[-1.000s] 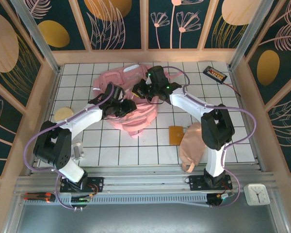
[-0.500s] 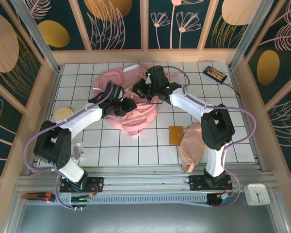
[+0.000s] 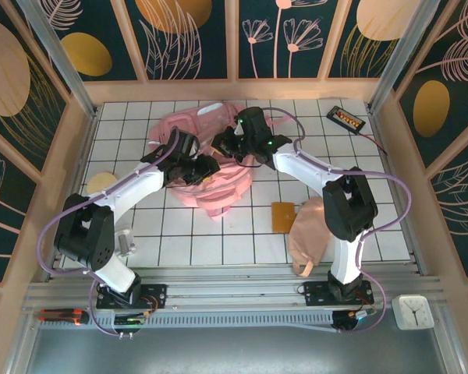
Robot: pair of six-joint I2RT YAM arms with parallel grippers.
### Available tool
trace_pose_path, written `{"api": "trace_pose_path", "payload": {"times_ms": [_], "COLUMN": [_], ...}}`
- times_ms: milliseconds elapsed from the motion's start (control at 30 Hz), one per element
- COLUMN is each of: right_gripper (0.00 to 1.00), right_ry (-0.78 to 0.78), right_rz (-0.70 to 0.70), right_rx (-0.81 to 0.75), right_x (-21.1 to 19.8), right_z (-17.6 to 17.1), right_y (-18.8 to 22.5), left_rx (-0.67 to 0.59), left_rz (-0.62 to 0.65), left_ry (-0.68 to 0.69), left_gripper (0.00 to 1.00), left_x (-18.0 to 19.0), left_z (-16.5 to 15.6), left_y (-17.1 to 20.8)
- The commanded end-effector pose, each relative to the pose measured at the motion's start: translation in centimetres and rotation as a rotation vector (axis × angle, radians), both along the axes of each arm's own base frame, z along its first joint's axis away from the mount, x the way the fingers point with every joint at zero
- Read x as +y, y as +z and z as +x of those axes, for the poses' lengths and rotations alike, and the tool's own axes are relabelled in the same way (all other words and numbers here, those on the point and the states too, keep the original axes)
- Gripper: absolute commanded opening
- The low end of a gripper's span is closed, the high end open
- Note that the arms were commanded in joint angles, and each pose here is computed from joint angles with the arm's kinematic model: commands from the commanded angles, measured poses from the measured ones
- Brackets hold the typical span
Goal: Pack books, pencil case, and school supplies into a backpack
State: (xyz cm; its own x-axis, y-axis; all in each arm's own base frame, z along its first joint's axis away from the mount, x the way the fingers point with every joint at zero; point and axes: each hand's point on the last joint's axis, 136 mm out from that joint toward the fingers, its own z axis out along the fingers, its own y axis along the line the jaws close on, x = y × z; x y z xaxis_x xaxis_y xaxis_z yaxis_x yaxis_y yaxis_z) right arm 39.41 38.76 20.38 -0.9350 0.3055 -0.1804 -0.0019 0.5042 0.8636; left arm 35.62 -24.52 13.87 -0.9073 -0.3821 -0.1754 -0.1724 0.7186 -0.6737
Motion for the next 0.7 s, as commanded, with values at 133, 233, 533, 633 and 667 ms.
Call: {"api": "trace_pose_path", "payload": {"times_ms": [133, 233, 533, 633, 667], "right_gripper": [0.0, 0.0, 0.0, 0.0, 0.0], "right_ry": [0.113, 0.107, 0.113, 0.108, 0.104], "right_rz": [0.083, 0.079, 0.072, 0.054, 0.047], "right_rx": [-0.012, -0.011, -0.023, -0.032, -0.036], "right_x": [1.6, 1.3, 1.2, 0.8, 0.8], "right_z": [-2.9, -2.8, -2.6, -2.3, -2.2], "right_y": [2.2, 1.9, 2.1, 2.2, 2.2], "left_rx": [-0.135, -0.128, -0.046, 0.003, 0.015], "left_rz": [-0.128, -0.129, -0.209, -0.19, -0.197], "left_ry": [-0.027, -0.034, -0.027, -0.012, -0.006], "left_gripper": [0.4, 0.47, 0.51, 0.54, 0.54], "left_x": [-1.9, -1.8, -2.1, -0.8, -0.4], "left_z": [1.9, 1.4, -0.2, -2.0, -2.6], "left_y": [5.8, 6.3, 4.9, 3.8, 3.5]}}
